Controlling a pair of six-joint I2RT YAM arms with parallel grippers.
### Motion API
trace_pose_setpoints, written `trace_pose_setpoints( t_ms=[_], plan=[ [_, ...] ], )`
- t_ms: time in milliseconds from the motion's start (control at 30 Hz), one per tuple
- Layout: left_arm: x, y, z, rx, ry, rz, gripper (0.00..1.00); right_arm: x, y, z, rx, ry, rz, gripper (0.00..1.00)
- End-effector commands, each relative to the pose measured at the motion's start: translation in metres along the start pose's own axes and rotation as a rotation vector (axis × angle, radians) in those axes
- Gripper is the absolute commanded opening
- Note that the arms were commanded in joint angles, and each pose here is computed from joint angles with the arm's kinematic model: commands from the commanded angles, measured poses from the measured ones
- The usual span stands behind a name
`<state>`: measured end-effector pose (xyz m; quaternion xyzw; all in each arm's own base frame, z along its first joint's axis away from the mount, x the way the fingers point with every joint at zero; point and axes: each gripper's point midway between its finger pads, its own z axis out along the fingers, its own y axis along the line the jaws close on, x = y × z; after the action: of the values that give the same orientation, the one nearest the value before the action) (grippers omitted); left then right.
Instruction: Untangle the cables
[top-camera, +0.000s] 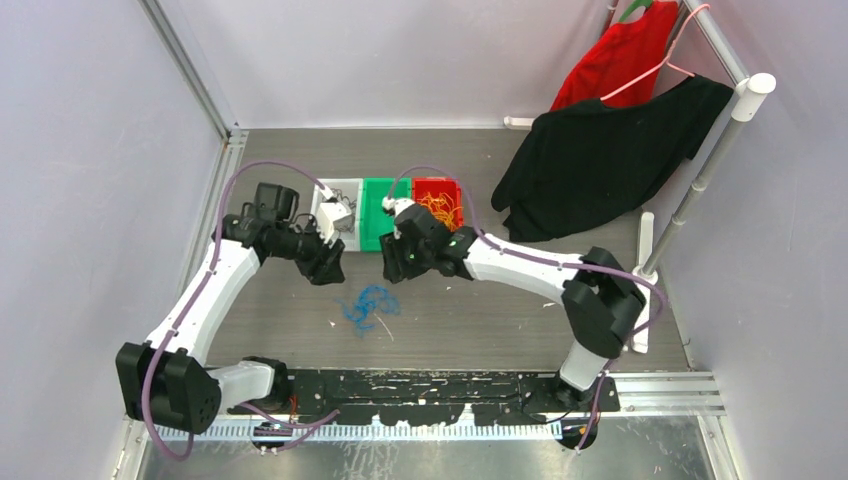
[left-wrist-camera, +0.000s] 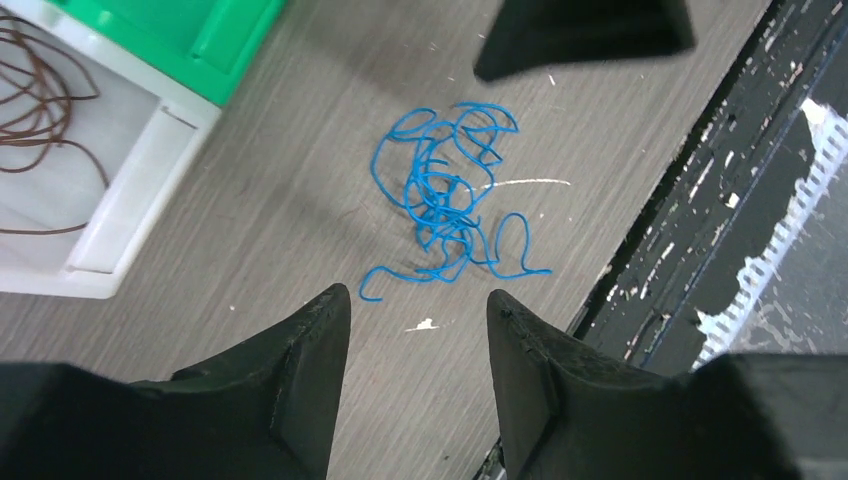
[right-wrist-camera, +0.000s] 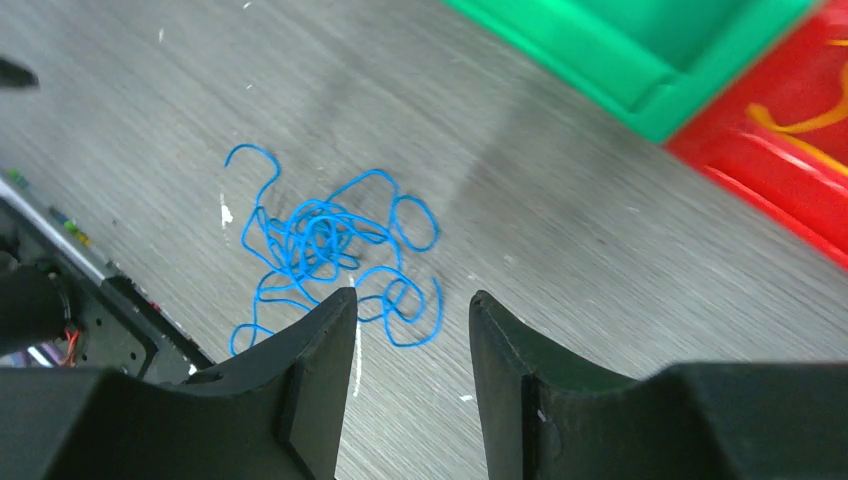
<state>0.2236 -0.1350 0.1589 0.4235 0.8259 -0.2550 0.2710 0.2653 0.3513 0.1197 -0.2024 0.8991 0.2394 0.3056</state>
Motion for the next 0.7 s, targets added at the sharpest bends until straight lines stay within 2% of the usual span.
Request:
trace_pose_setpoints(
  t_ms=[0,167,267,433,533,667],
  plan=[
    [-0.023,0.013,-0.014,-0.049,-0.116,0.031,0.53,-0.016,0.039,0.021,-0.190,-0.065,-0.065,0.51],
    [-0.024,0.015,-0.027,-0.053,-0.133,-0.002,0.53,0.004,0.057,0.048,-0.313,0.055,-0.135,0.53],
    [-0.028,0.014,-0.033,-0.062,-0.149,0.002,0.54,0.016,0.054,0.063,-0.317,0.118,-0.154,0.53],
    [-0.033,0.010,-0.038,-0.053,-0.170,0.011,0.54,0.018,0.051,0.076,-0.321,0.125,-0.152,0.51],
    [-0.037,0.011,-0.039,-0.053,-0.172,0.006,0.54,0.017,0.055,0.078,-0.342,0.123,-0.144,0.45],
    [-0.041,0.011,-0.042,-0.054,-0.177,0.006,0.54,0.015,0.061,0.076,-0.368,0.117,-0.127,0.26]
  ],
)
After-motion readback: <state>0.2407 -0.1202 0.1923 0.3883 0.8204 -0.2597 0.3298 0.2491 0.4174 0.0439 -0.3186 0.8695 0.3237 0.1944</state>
